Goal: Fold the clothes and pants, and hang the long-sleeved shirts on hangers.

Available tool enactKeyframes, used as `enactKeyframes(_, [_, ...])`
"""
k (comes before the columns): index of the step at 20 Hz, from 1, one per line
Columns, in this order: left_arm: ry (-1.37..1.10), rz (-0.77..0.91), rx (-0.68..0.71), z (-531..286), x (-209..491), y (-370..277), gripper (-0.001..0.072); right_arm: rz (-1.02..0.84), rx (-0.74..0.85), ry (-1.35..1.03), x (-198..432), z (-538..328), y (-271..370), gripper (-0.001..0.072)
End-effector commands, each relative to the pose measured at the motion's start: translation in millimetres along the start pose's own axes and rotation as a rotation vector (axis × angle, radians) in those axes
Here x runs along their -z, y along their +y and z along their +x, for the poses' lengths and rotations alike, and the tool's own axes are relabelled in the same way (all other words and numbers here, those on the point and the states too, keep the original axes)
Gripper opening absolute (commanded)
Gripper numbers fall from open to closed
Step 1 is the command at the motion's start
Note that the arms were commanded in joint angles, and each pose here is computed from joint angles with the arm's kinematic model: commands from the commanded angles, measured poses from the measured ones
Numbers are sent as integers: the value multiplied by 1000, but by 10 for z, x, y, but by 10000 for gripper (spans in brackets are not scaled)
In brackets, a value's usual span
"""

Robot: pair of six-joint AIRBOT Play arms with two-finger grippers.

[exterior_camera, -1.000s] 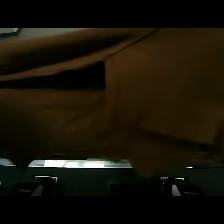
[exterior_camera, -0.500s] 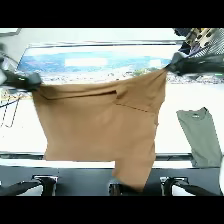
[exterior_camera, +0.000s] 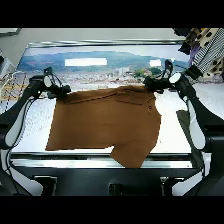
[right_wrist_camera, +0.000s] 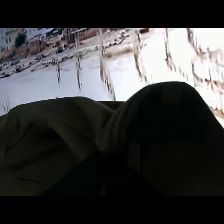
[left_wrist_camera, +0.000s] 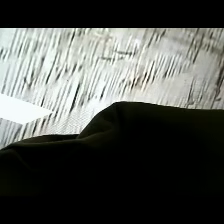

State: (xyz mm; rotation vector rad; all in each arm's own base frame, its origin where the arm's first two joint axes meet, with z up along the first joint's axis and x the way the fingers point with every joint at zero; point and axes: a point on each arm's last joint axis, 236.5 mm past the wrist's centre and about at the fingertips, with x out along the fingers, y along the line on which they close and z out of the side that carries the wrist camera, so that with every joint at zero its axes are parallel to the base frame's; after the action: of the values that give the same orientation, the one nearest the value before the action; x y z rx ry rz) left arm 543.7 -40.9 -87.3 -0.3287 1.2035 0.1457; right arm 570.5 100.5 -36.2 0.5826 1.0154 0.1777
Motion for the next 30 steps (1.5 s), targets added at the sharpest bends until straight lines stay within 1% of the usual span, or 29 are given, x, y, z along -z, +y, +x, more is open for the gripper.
enactKeyframes(1, [22, -14, 37, 155, -19, -87, 184, 17, 7, -1, 12, 106, -63, 177])
enactKeyframes(2, [23, -18, 35, 100, -49, -65, 347, 19, 5, 3, 4, 65, -62, 239])
enactKeyframes(3, [29, -30, 30, 32, -83, -12, 425, 20, 3, 5, -13, -5, -59, 289])
enactKeyframes(4, [40, -43, 21, -60, -120, 71, 439, 20, 1, 10, -33, -106, -63, 318])
enactKeyframes(7, [93, -61, -16, -391, -166, 474, 445, -61, -9, 91, 13, -611, -175, 319])
enactKeyframes(8, [118, -38, -27, -535, -141, 631, 464, -92, -13, 142, 92, -801, -257, 319])
enactKeyframes(10, [185, -9, -47, -811, -22, 904, 464, -119, -21, 247, 333, -1207, -483, 318])
enactKeyframes(11, [213, -26, -56, -930, 42, 1012, 465, -108, -22, 287, 491, -1359, -601, 318])
enactKeyframes(14, [238, -98, -33, -1183, 277, 1210, 464, 29, -15, 372, 1246, -1625, -983, 318])
enactKeyframes(17, [266, -162, -28, -1365, 742, 1406, 464, 125, -13, 460, 2124, -1707, -1113, 321])
enactKeyframes(18, [267, -182, -28, -1417, 909, 1463, 464, 138, -15, 469, 2342, -1710, -1108, 334])
enactKeyframes(19, [265, -210, -22, -1470, 1087, 1513, 464, 156, -13, 470, 2502, -1703, -1110, 425])
enactKeyframes(20, [258, -232, -17, -1517, 1240, 1558, 464, 170, -6, 476, 2660, -1697, -1126, 476])
enactKeyframes(22, [243, -273, 1, -1598, 1523, 1616, 464, 193, -7, 501, 2911, -1691, -1133, 470])
enactKeyframes(26, [217, -309, 61, -1696, 1814, 1596, 464, 210, -3, 490, 3020, -1622, -1177, 470])
enactKeyframes(30, [208, -317, 83, -1696, 1806, 1547, 464, 202, -15, 419, 2869, -1547, -1173, 469])
